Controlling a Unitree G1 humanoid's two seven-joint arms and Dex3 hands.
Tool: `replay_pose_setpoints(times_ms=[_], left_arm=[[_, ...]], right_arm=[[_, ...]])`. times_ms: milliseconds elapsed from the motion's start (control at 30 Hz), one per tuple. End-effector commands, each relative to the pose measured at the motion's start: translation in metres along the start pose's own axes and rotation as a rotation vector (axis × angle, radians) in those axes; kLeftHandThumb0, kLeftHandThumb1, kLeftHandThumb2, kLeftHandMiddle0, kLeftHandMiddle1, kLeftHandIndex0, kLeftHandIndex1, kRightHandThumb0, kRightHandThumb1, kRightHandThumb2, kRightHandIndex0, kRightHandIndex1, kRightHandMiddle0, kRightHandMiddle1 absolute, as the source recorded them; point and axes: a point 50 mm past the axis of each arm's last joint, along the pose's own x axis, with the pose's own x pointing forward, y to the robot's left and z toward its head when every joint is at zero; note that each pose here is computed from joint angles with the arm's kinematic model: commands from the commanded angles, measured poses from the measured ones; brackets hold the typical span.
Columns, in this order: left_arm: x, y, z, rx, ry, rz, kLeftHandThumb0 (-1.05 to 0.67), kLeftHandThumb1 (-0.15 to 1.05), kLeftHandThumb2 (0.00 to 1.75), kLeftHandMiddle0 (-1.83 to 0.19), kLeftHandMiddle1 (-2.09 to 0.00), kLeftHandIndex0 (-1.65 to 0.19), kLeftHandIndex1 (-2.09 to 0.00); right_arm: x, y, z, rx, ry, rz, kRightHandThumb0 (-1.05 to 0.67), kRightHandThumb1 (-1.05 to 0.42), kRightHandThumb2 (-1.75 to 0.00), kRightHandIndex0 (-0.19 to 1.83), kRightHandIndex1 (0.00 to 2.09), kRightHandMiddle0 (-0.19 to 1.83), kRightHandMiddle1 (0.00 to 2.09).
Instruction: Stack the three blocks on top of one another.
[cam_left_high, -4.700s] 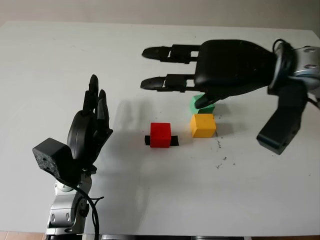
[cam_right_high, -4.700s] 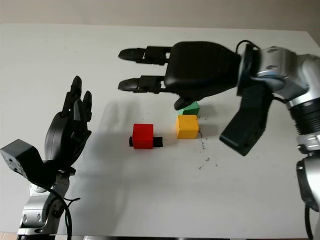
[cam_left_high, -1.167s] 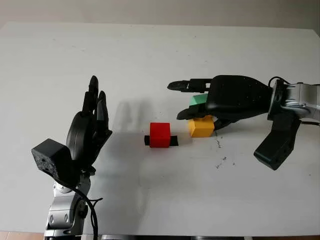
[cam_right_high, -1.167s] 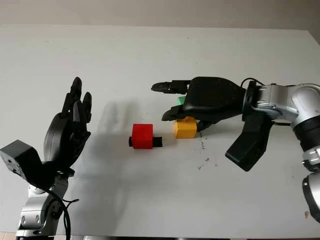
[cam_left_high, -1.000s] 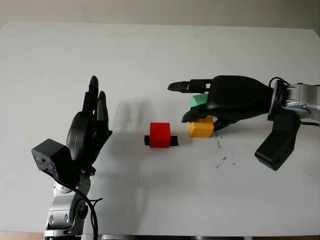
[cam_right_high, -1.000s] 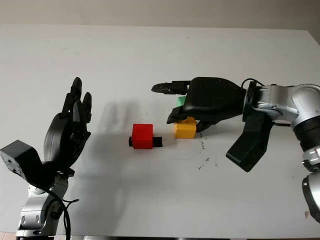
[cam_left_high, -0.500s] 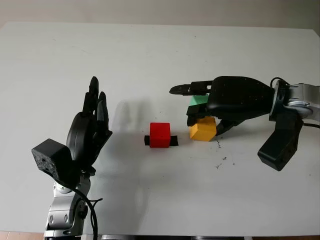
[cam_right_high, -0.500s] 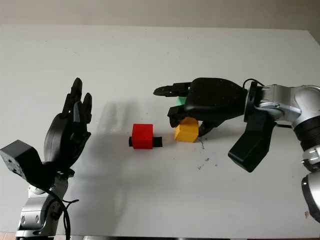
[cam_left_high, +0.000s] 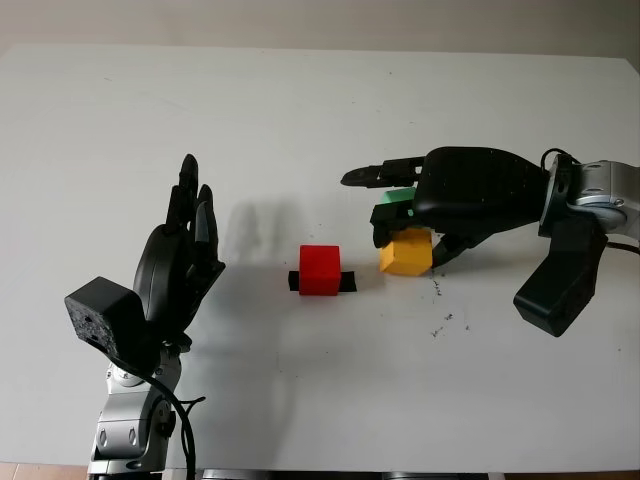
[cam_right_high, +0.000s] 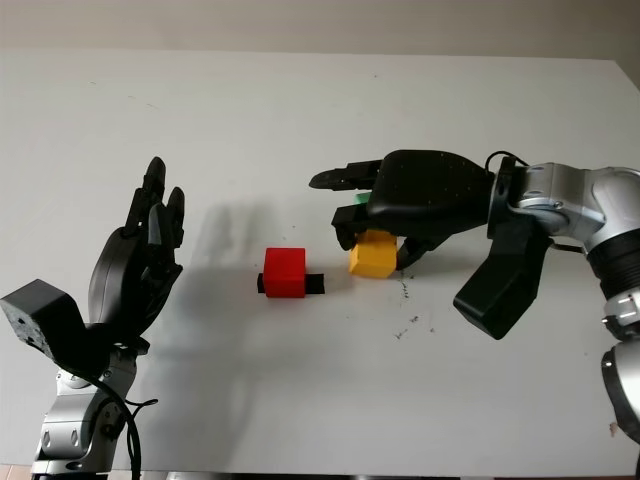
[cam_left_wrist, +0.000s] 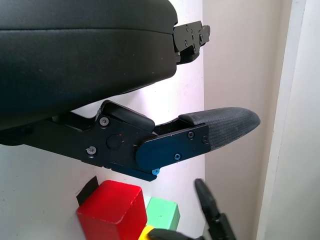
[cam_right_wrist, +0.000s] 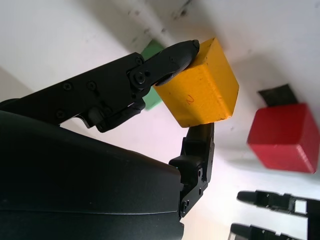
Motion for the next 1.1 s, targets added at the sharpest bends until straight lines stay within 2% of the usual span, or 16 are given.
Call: replay_pose_setpoints(times_ms=[0,133,400,500,533,667,1067], left_arm=[[0.001,0.000,0.002,0.012,-0.009,-0.002,-0.79,1.05,0.69,0.15,-0.06,0.16,-0.06],[0.003,0.000,0.002,0.004,-0.011,-0.006,-0.79,1.05,0.69,0.15,-0.06,0.15,-0.06],[0.005,-0.003,0.002,0.004,-0.015,-0.009,-0.79,1.05,0.69,0.14,-0.06,0.15,-0.06],[0.006,-0.004,0.002,0.002,-0.016,-0.011,-0.79,1.05,0.70,0.15,-0.05,0.15,-0.06],[0.006,-0.004,0.002,0.002,-0.015,-0.011,-0.79,1.05,0.70,0.15,-0.05,0.16,-0.05],[0.004,-0.003,0.001,0.002,-0.014,-0.008,-0.79,1.05,0.70,0.16,-0.05,0.17,-0.05],[0.004,-0.002,0.001,0.002,-0.007,0.001,-0.80,1.05,0.69,0.15,-0.06,0.16,-0.06]], right_arm=[[0.003,-0.024,-0.006,-0.052,0.011,-0.041,-0.40,-0.96,-0.06,0.17,0.06,0.41,1.48],[0.014,-0.052,-0.006,-0.112,0.002,-0.016,-0.39,-0.94,-0.05,0.22,0.07,0.53,1.28],[0.039,-0.086,0.000,-0.082,-0.002,0.031,-0.39,-0.94,-0.05,0.20,0.05,0.51,1.16],[0.045,-0.090,0.001,-0.031,-0.010,0.033,-0.35,-0.94,-0.05,0.20,0.05,0.51,1.18],[0.048,-0.091,0.001,-0.015,-0.017,0.034,-0.35,-0.95,-0.05,0.19,0.05,0.49,1.25],[0.054,-0.092,0.004,0.061,-0.046,0.034,-0.40,-0.95,-0.05,0.19,0.05,0.43,1.34],[0.057,-0.084,0.012,0.180,-0.117,0.077,-0.42,-1.00,-0.06,0.13,0.04,0.41,1.37]])
